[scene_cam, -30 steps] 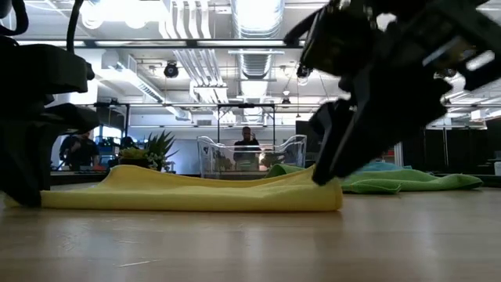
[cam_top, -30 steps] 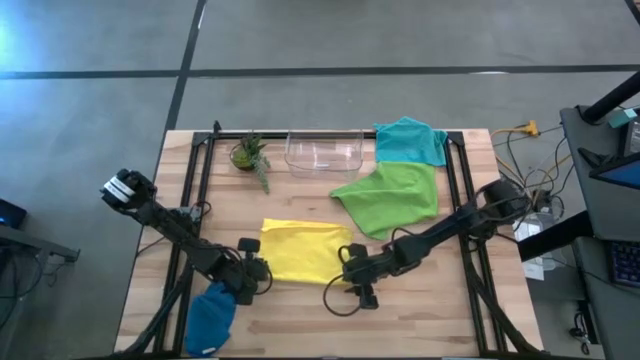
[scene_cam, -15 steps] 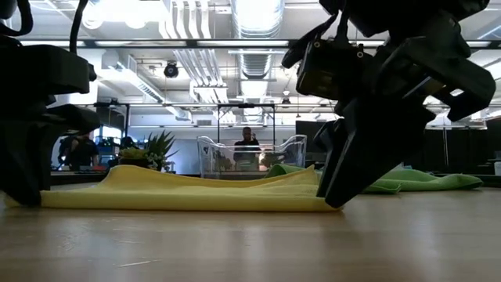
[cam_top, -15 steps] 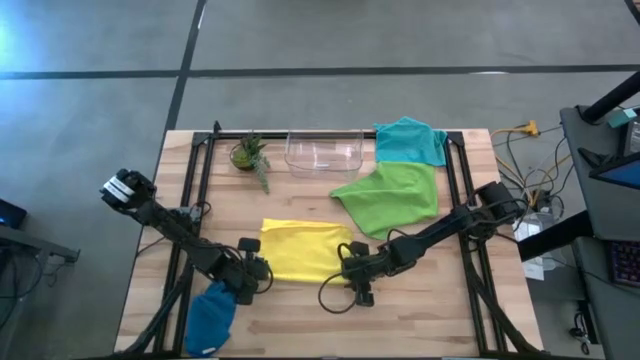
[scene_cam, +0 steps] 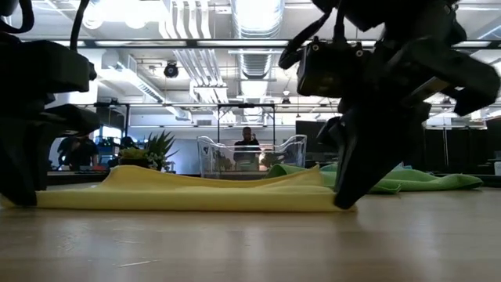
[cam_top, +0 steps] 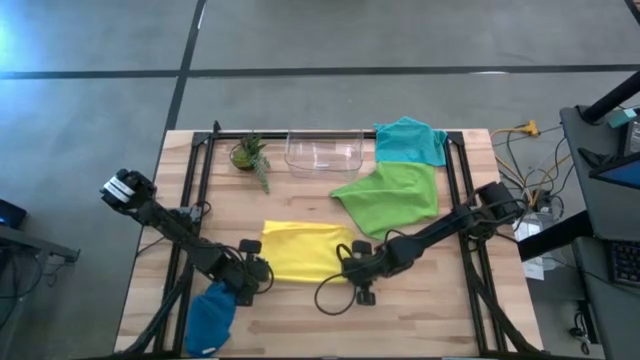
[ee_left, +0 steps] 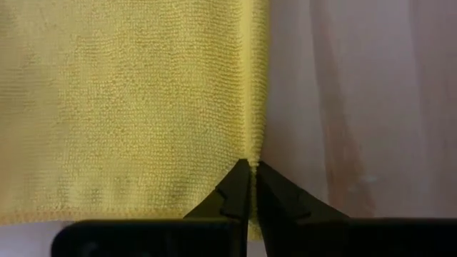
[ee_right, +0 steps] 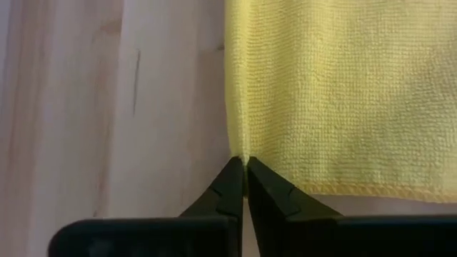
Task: Fold microfiber towels
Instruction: Fold the yellow towel
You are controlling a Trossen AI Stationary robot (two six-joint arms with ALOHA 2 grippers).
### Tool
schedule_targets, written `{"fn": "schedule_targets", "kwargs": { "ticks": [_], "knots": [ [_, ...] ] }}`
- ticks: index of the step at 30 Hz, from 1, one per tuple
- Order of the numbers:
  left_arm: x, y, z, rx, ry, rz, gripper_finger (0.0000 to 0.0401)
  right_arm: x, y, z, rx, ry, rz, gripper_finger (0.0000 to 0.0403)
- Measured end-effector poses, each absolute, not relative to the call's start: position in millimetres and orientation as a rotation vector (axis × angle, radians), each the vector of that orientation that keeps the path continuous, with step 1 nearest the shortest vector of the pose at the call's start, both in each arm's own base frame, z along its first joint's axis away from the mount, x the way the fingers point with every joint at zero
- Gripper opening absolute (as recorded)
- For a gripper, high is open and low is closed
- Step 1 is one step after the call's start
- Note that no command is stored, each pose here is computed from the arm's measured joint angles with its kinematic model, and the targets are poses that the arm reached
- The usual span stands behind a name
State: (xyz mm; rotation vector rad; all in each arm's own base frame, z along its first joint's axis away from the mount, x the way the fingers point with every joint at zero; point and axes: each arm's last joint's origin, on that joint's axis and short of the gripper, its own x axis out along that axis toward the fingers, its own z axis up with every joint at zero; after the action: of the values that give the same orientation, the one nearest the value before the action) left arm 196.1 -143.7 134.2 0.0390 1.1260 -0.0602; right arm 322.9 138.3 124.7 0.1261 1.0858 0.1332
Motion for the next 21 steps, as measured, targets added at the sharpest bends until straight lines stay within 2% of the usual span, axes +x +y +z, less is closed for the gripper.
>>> {"fn": "schedule_targets", "kwargs": {
  "ticks": [7, 12, 21],
  "knots": [
    [191.6, -142.0, 156.0, -0.086, 1.070, -0.096, 0.0005, 316.2, 158.8, 137.1, 0.118, 1.162, 0.207, 0.0009],
    [193.3, -148.7, 172.1, -0.189, 1.028, -0.204, 0.0005, 310.6, 183.2, 153.4, 0.186, 1.144, 0.263, 0.0009],
    [198.1, -152.6, 183.5, -0.215, 0.977, -0.226, 0.0001, 302.7, 190.7, 171.1, 0.237, 1.158, 0.223, 0.0009]
  ]
}}
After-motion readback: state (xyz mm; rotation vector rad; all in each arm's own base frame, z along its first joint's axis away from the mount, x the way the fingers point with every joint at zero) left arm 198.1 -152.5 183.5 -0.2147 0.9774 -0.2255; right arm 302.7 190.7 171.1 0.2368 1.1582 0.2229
